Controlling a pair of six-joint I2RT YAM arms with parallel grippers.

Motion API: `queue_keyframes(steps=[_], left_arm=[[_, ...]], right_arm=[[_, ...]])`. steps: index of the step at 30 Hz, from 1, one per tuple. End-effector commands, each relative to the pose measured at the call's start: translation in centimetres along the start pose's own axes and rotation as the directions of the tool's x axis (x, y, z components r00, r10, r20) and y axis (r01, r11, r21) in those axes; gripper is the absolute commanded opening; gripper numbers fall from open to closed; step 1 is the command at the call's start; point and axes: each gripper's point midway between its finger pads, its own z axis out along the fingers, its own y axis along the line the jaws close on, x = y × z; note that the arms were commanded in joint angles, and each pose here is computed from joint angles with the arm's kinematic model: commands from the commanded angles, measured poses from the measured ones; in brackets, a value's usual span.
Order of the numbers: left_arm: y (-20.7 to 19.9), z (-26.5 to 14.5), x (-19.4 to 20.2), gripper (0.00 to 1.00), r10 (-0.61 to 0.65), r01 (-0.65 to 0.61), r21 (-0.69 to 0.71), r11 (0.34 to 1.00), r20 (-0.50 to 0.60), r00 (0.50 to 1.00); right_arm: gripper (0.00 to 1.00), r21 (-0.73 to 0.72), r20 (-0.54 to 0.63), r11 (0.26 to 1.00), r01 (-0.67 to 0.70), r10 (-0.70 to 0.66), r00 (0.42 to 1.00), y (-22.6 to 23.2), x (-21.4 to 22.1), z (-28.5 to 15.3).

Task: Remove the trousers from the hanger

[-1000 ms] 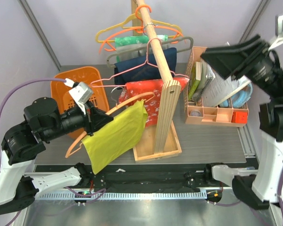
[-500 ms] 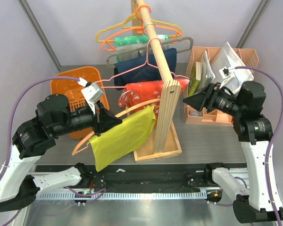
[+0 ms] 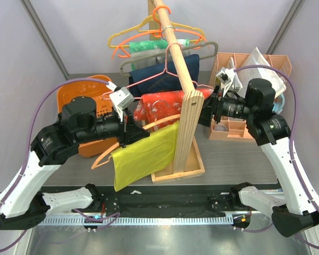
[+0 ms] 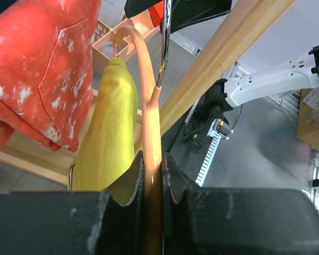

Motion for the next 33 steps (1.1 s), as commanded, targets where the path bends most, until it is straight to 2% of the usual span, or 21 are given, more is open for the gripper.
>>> queue_keyframes(steps=[1,6,8,9,11,15,17,20,21,24,27,29,33], left_arm=[[-3.0,-2.9,-6.3,0.0,0.078,-0.101,0.08,0.992,0.249,0.965],[-2.2,-3.5,-5.9,0.0,0.066,-0.075,0.029,0.997,0.24,0.969],[-1.2,-4.2,-5.8,0.0,0.041,-0.033,-0.037,0.999,0.243,0.969],[-0.6,-4.4,-5.7,0.0,0.03,-0.013,-0.069,0.997,0.246,0.969],[0.4,-5.3,-5.3,0.0,0.009,0.024,-0.129,0.991,0.256,0.967],[0.4,-6.1,-4.7,0.0,-0.007,0.045,-0.133,0.99,0.273,0.962],[0.5,-6.4,-4.4,0.0,-0.009,0.048,-0.137,0.989,0.272,0.962],[0.6,-6.8,-4.1,0.0,-0.018,0.059,-0.147,0.987,0.269,0.963],[0.6,-6.9,-4.1,0.0,-0.023,0.064,-0.146,0.987,0.268,0.963],[0.7,-6.9,-3.3,0.0,-0.029,0.068,-0.154,0.986,0.244,0.969],[0.8,-7.0,-3.1,0.0,-0.026,0.066,-0.155,0.986,0.243,0.97],[0.8,-7.0,-3.0,0.0,-0.02,0.059,-0.154,0.986,0.243,0.97],[1.1,-6.8,-2.8,0.0,-0.023,0.063,-0.164,0.984,0.239,0.971]], right_arm=[[0.66,-0.012,0.071,0.987,0.158,-0.157,0.985,1.5,-3.1,-0.5],[0.67,0.066,0.1,0.992,0.112,-0.118,0.988,0.9,-3.5,-1.0],[0.68,0.122,0.126,0.992,0.016,-0.032,0.992,0.4,-3.9,-1.2],[0.68,0.199,0.171,0.98,-0.026,-0.009,0.985,-0.4,-4.9,-1.7],[0.71,0.19,0.238,0.976,-0.11,0.063,0.969,0.8,-6.2,-2.4],[0.71,0.164,0.4,0.975,-0.148,0.072,0.914,4.8,-10.8,-5.4],[0.7,0.193,0.453,0.96,-0.201,0.094,0.887,5.2,-11.7,-6.7],[0.65,0.272,0.431,0.92,-0.282,0.145,0.891,5.4,-10.4,-8.3],[0.6,0.305,0.386,0.894,-0.33,0.201,0.9,4.8,-8.3,-8.4],[0.54,0.331,0.33,0.857,-0.395,0.287,0.899,4.4,-3.7,-8.8],[0.54,0.314,0.234,0.84,-0.442,0.383,0.894,4.1,1.4,-8.2],[0.54,0.351,0.175,0.824,-0.445,0.409,0.896,3.1,3.8,-7.9],[0.57,0.461,0.158,0.78,-0.424,0.398,0.904,1.4,5.6,-9.0]])
